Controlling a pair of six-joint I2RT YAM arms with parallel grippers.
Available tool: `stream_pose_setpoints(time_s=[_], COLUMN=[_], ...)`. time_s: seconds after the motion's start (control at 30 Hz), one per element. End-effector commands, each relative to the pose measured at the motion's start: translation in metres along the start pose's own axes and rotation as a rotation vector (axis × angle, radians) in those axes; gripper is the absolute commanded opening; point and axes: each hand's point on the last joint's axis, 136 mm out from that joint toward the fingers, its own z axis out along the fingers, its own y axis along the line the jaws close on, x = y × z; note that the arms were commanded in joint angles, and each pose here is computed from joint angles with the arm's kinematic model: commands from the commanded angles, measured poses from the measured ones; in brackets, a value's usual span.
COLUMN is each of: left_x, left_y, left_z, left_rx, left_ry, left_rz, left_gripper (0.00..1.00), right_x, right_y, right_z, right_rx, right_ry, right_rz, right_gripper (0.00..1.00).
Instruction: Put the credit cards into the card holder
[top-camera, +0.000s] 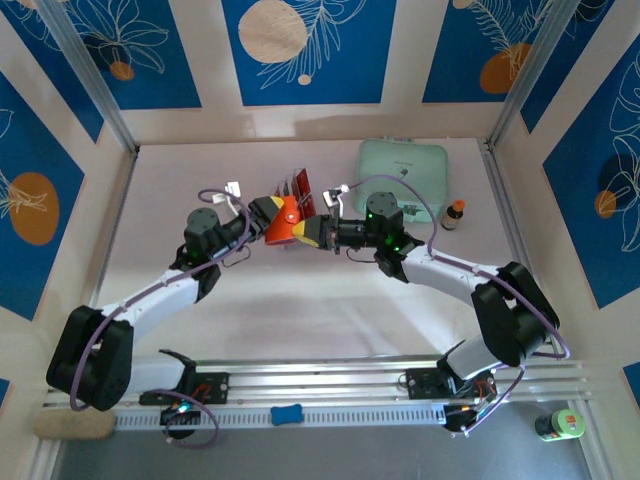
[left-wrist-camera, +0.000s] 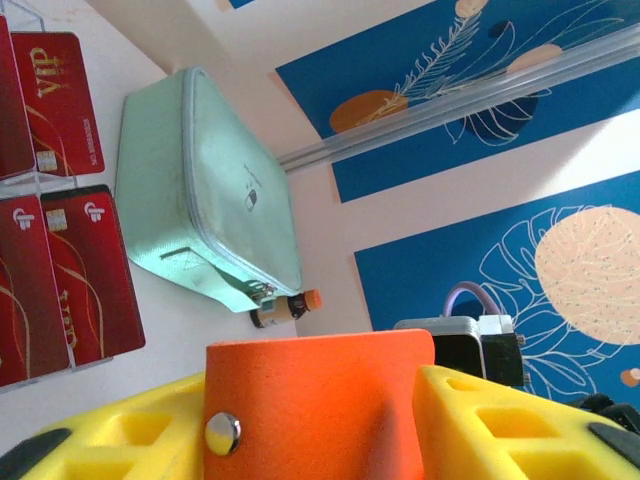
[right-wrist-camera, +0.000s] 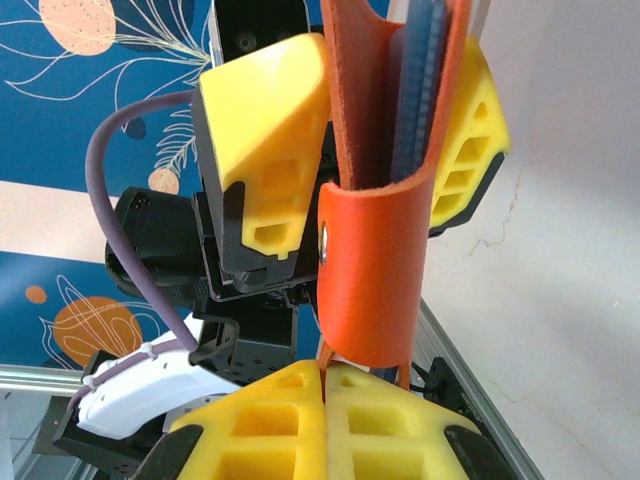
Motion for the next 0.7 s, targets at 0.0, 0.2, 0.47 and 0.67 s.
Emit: stream_pose_setpoints(time_s=[0.0, 0.2, 0.47, 0.67], left_x=[-0.002, -0.003, 0.002, 0.006], left_y=[-0.010, -0.010, 0.005, 0.012], left_z=[-0.004, -0.005, -0.008, -0.007], left_rx=[0.046, 0.040, -0.039, -0.076], left_ry=[-0.013, -0.021, -0.002, -0.008], left_rz=[0.022, 0.033, 0.085, 0.083], left_gripper=[0.43, 0.21, 0.00, 0.00], right_x=[0.000, 0.000, -0.002, -0.005], right_y=[-0.006, -0.017, -0.043, -0.037], right_z=[-0.002, -0.008, -0.052, -0.056], right_rx=[0.002, 0.029, 0.426, 0.637], right_ry=[-0.004, -0.010, -0.076, -0.046], right_rz=[0.010, 0.028, -0.124, -0.265], right_gripper=[0.00, 0.06, 0.40, 0.50])
